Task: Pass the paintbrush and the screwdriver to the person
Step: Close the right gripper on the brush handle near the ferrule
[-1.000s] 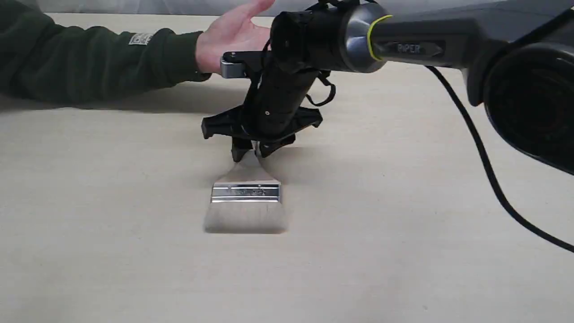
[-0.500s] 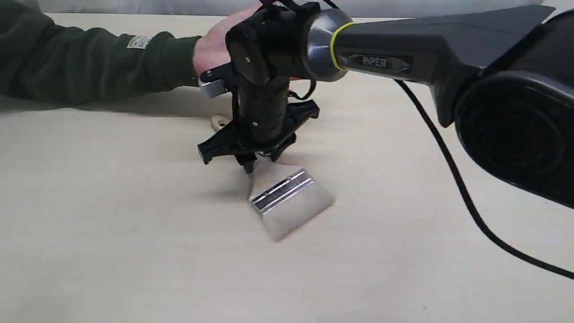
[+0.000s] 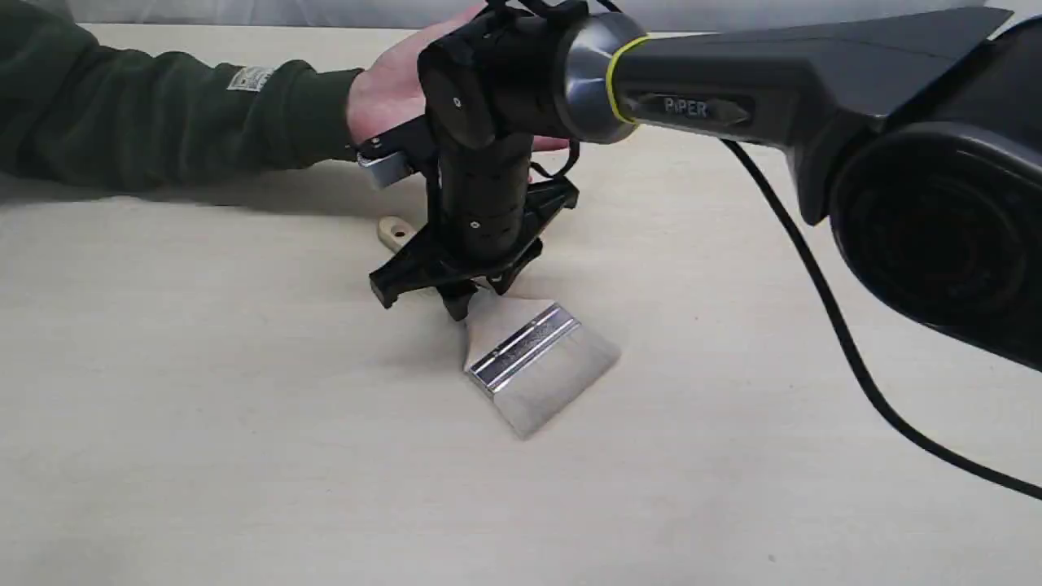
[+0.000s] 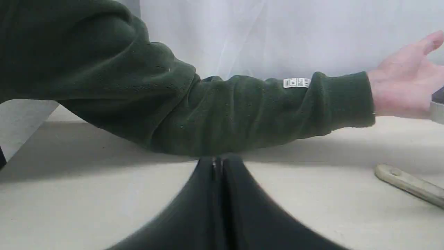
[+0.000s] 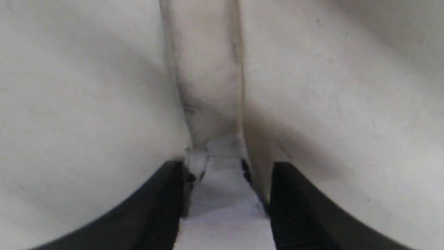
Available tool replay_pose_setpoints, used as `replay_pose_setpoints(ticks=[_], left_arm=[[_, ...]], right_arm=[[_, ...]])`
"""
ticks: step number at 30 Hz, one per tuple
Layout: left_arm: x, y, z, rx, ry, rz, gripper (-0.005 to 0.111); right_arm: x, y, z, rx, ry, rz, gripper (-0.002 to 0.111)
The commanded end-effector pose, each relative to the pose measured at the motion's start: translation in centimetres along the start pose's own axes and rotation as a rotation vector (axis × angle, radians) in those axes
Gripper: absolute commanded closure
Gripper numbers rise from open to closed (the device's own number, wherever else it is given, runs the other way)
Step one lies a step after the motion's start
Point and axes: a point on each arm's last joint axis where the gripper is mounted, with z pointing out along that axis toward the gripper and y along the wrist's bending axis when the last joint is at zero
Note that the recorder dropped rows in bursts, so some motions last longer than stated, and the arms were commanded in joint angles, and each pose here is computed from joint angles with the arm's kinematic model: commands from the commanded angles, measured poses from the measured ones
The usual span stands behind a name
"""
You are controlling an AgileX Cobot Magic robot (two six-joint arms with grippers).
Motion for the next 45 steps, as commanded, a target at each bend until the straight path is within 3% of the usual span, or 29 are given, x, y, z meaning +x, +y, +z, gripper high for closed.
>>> replay_pose_setpoints(ticks=[1,7,15,17,22,23,31,45], left_arm=[[0.0,0.0,0.0,0.008,-0.011,-0.003,0.107],[0.0,0.0,0.0,0.008,-0.011,-0.003,0.107],[0.0,0.0,0.0,0.008,-0.011,-0.003,0.107],[0.0,-0.1,0.0,0.008,-0.009,-0.006,0.107],[0.0,-0.1,0.0,0.008,-0.01,-0.006,0.107],[0.0,-0.1,0.0,0.008,-0.01,-0.006,0.107],[0.0,-0.1,0.0,0.008,-0.01,-0.006,0.107],[-0.1,-0.1,0.0,0.008,-0.012,-0.004,0.107]], right_arm=[[0.5,-0.9,0.9,0.008,0.058,-0.015,0.067],[0.4,-1.3,0.9,0.006,0.058,-0.103,0.067],[0.7,-1.3,0.9,0.006,0.085,-0.11,0.069],[0.8,-1.4,0.9,0.022,0.096,-0.119,0.075],[1.2,-1.8,0.8,0.054,0.146,-0.134,0.103],[1.2,-1.8,0.8,0.052,0.148,-0.133,0.104],[0.9,-1.5,0.4,0.025,0.105,-0.119,0.104],[0.6,-0.9,-5.6,-0.06,-0.058,-0.118,0.104]])
